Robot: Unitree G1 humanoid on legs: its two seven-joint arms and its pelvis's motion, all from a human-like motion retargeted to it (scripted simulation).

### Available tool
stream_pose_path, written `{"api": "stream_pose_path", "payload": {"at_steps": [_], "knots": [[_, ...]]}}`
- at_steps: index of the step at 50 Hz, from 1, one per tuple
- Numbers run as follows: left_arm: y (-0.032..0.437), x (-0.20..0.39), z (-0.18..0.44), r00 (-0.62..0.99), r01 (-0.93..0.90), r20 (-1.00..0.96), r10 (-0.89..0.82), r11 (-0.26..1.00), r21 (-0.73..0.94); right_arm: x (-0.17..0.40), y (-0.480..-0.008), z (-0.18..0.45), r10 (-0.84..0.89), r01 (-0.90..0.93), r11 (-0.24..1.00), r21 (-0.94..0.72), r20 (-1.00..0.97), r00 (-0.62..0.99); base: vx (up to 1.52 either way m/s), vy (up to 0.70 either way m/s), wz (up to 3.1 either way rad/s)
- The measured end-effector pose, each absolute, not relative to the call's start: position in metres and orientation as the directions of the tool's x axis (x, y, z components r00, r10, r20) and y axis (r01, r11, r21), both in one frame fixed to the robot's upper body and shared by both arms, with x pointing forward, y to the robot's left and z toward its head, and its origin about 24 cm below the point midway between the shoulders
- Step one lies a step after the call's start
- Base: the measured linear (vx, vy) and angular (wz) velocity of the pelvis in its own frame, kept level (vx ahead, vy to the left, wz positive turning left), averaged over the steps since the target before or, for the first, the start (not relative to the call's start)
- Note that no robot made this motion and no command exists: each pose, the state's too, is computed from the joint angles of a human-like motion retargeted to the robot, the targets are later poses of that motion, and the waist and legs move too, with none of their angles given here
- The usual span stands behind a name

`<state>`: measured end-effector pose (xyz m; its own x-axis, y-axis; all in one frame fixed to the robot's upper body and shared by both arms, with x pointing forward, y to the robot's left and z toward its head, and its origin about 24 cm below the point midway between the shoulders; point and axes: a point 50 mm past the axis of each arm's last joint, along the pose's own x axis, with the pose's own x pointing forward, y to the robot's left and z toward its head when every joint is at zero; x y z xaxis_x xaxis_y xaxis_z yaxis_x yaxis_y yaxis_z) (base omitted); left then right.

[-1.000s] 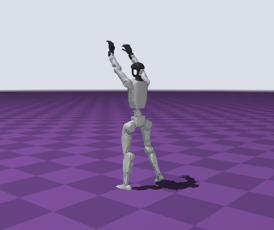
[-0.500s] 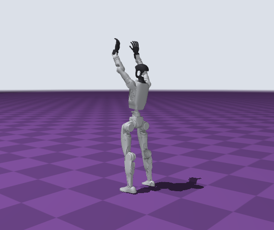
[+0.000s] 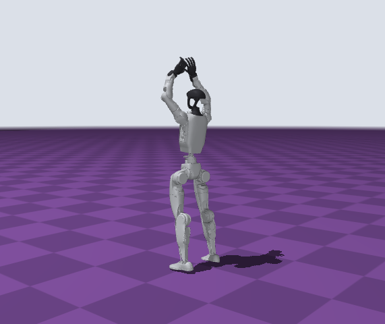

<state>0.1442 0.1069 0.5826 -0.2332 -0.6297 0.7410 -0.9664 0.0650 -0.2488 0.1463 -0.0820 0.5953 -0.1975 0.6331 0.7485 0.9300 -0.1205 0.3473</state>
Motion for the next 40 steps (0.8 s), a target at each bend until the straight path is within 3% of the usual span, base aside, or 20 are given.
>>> {"api": "stream_pose_path", "payload": {"at_steps": [10, 15, 17, 19, 22, 24, 25, 29, 34, 40], "knots": [[0.109, 0.174, 0.594, -0.059, -0.996, 0.845, -0.532, 0.089, -0.013, 0.149, -0.059, 0.6, 0.603, 0.972, 0.006, 0.236, 0.774, -0.191, -0.18, -0.02, 0.09], [0.103, 0.21, 0.588, 0.047, -0.983, 0.872, -0.487, 0.132, 0.127, 0.174, -0.051, 0.595, 0.583, 0.986, -0.001, 0.164, 0.802, -0.133, -0.36, -0.01, 0.28], [0.115, 0.26, 0.566, 0.237, -0.949, 0.875, -0.423, 0.093, 0.302, 0.228, -0.057, 0.574, 0.549, 0.998, -0.056, -0.001, 0.835, 0.031, -0.29, -0.03, 0.3], [0.146, 0.325, 0.517, 0.565, -0.801, 0.774, -0.286, 0.035, 0.597, 0.306, -0.062, 0.522, 0.478, 0.94, -0.133, -0.313, 0.811, 0.338, -0.21, 0.0, 0.28], [0.163, 0.373, 0.463, 0.901, -0.422, 0.417, -0.117, -0.02, 0.906, 0.369, -0.086, 0.466, 0.249, 0.526, -0.194, -0.828, 0.477, 0.843, -0.23, -0.01, 0.08], [0.156, 0.381, 0.451, 0.965, -0.248, 0.243, -0.099, -0.039, 0.968, 0.378, -0.101, 0.453, 0.142, 0.237, -0.129, -0.963, 0.219, 0.965, -0.19, -0.02, -0.02], [0.162, 0.387, 0.438, 0.979, -0.183, 0.18, -0.092, -0.024, 0.983, 0.385, -0.102, 0.439, 0.133, 0.151, -0.099, -0.984, 0.137, 0.982, -0.11, -0.01, 0.04], [0.183, 0.415, 0.356, 0.985, -0.142, 0.145, -0.09, 0.041, 0.989, 0.417, -0.101, 0.361, 0.181, 0.177, -0.111, -0.978, 0.155, 0.971, 0.0, 0.0, 0.2], [0.189, 0.42, 0.331, 0.987, -0.14, 0.143, -0.077, 0.044, 0.989, 0.423, -0.121, 0.342, 0.145, 0.167, -0.105, -0.98, 0.151, 0.978, 0.03, 0.03, 0.18], [0.197, 0.42, 0.314, 0.979, -0.169, 0.177, -0.098, 0.091, 0.981, 0.424, -0.138, 0.329, 0.147, 0.23, 0.002, -0.973, 0.228, 0.963, 0.09, 0.08, 0.09]]}}
